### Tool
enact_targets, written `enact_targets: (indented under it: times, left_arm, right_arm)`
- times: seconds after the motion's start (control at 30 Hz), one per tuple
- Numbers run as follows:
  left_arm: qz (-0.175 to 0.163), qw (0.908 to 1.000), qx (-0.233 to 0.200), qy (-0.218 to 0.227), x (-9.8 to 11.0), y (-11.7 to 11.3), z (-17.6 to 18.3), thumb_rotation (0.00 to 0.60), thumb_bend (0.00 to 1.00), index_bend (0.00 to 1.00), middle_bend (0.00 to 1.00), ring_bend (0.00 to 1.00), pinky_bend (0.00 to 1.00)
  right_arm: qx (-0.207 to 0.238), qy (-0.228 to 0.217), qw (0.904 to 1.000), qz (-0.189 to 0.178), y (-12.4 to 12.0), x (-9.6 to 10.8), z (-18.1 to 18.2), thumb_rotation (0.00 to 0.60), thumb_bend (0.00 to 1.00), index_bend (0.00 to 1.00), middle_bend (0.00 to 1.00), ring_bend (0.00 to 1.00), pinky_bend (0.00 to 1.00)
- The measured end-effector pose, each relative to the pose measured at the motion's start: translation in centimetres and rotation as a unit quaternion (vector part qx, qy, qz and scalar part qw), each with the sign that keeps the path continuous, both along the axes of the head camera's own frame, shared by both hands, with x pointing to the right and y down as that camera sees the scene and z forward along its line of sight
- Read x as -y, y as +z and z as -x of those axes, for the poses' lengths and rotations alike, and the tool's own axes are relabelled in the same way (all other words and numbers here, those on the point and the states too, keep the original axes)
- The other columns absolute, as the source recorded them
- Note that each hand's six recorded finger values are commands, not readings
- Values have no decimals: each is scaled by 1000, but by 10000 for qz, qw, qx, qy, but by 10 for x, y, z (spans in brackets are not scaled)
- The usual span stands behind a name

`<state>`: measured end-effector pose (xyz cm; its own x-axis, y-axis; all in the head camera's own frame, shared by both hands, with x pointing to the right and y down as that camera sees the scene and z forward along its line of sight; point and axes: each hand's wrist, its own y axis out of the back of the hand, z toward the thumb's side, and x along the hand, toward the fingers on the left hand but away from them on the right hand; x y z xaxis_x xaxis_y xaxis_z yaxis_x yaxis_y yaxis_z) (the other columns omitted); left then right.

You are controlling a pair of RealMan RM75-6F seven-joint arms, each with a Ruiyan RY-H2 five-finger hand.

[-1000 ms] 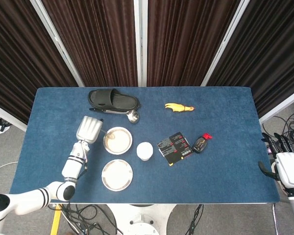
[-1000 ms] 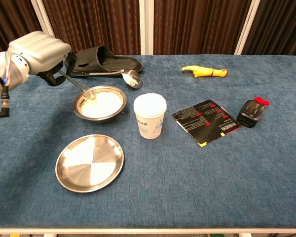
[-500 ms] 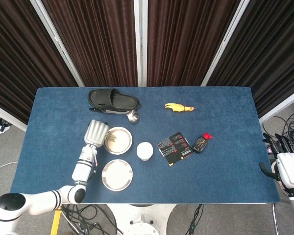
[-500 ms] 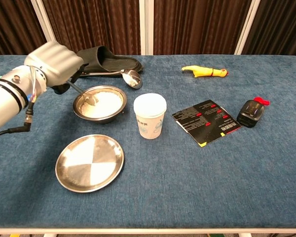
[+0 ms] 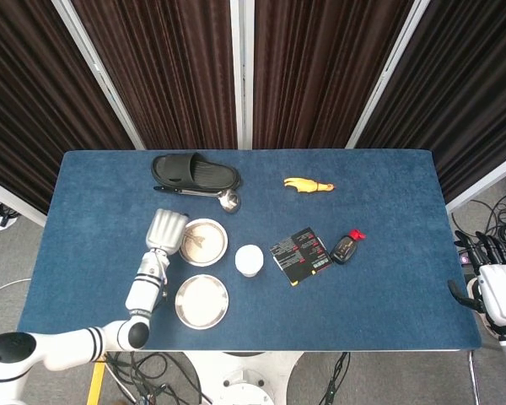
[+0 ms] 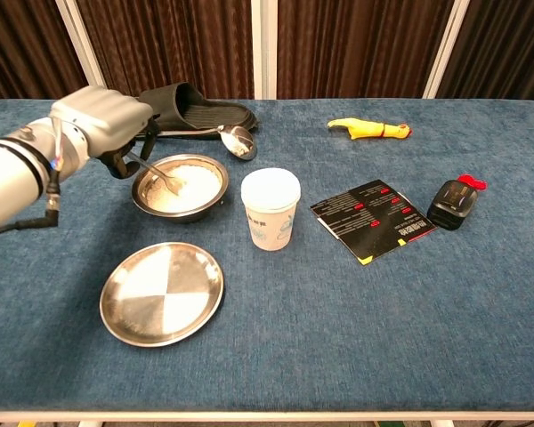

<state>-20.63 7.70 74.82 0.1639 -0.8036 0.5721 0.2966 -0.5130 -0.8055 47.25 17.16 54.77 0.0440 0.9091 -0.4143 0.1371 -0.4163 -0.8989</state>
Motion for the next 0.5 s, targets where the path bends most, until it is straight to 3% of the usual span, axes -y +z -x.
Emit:
enact_targets:
  times: [0.2, 0.5]
  left_arm:
    - [442, 9942, -706, -679, 10, -7, 21, 600, 507, 619, 941, 945, 1000]
    - [873, 9824, -1271, -1051, 11, -15, 33, 600, 508, 619, 940, 945, 1000]
  right_arm:
    - [4, -26, 10000, -1, 0, 1, 2, 600, 236, 52, 215, 0, 37]
    - [11, -57, 10000, -13, -1, 2, 5, 600, 236, 52, 215, 0, 37]
